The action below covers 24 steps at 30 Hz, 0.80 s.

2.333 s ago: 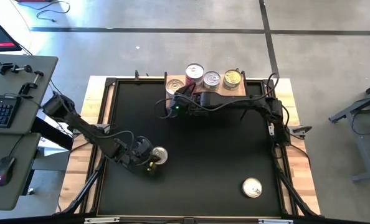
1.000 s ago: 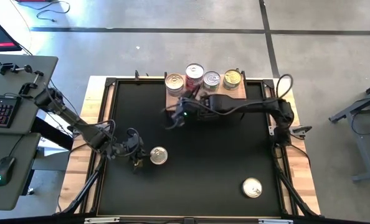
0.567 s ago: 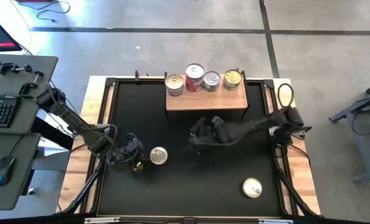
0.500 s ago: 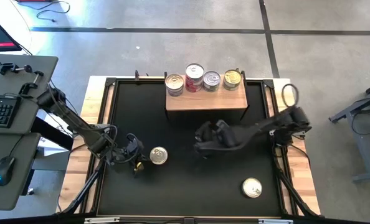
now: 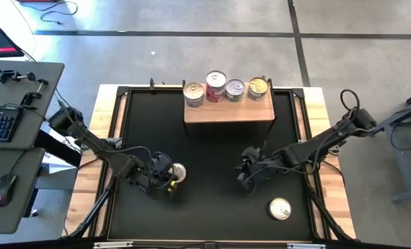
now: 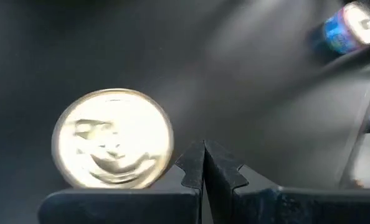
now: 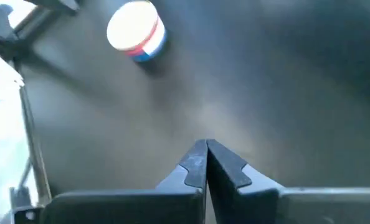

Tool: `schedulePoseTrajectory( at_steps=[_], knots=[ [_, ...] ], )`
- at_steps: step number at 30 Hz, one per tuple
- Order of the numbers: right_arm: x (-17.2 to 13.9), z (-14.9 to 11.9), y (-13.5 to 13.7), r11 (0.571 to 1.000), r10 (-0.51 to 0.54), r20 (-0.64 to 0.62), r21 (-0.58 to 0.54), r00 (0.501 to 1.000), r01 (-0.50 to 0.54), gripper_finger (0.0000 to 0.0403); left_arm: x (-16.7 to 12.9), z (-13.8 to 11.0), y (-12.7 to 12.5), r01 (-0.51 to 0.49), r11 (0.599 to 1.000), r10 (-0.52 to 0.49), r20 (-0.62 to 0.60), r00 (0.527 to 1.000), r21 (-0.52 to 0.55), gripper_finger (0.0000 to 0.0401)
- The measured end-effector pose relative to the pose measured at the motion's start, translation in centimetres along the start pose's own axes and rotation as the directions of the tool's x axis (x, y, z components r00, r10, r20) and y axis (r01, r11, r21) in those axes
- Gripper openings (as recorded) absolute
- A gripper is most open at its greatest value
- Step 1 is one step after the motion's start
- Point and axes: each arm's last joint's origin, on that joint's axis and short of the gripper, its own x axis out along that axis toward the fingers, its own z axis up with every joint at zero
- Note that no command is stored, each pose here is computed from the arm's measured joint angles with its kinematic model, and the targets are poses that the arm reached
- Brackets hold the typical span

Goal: Stack canned seafood by type on shelf
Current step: Stack the blue-pink tuna can on top of the blue-pink tuna can on the shelf

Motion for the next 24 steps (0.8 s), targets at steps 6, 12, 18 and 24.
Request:
schedulePoseTrajectory(
  at_steps=[6,12,18,24],
  knots=[
    [1.3,-1.1,-0.9,0.995,0.061,-0.081,0.08,0.995,-0.055,0.0,-0.4,-0.1,0.3,-0.022,1.0,0.022,-0.014,1.0,-0.01,0.0],
    [4.8,0.0,0.5,0.934,0.339,-0.08,0.145,0.937,-0.326,0.0,-1.6,-0.8,2.0,-0.092,0.994,0.094,-0.037,0.995,0.065,0.0],
    [10.5,4.8,2.4,0.977,0.17,-0.059,0.139,0.984,-0.161,0.0,-0.5,-2.6,5.0,0.011,0.998,-0.009,-0.036,0.999,0.058,0.0],
    [15.2,7.6,2.8,0.981,0.042,-0.164,0.193,0.986,-0.01,0.0,0.4,-3.7,7.1,0.175,0.977,-0.172,-0.031,0.985,0.12,0.0]
  ],
)
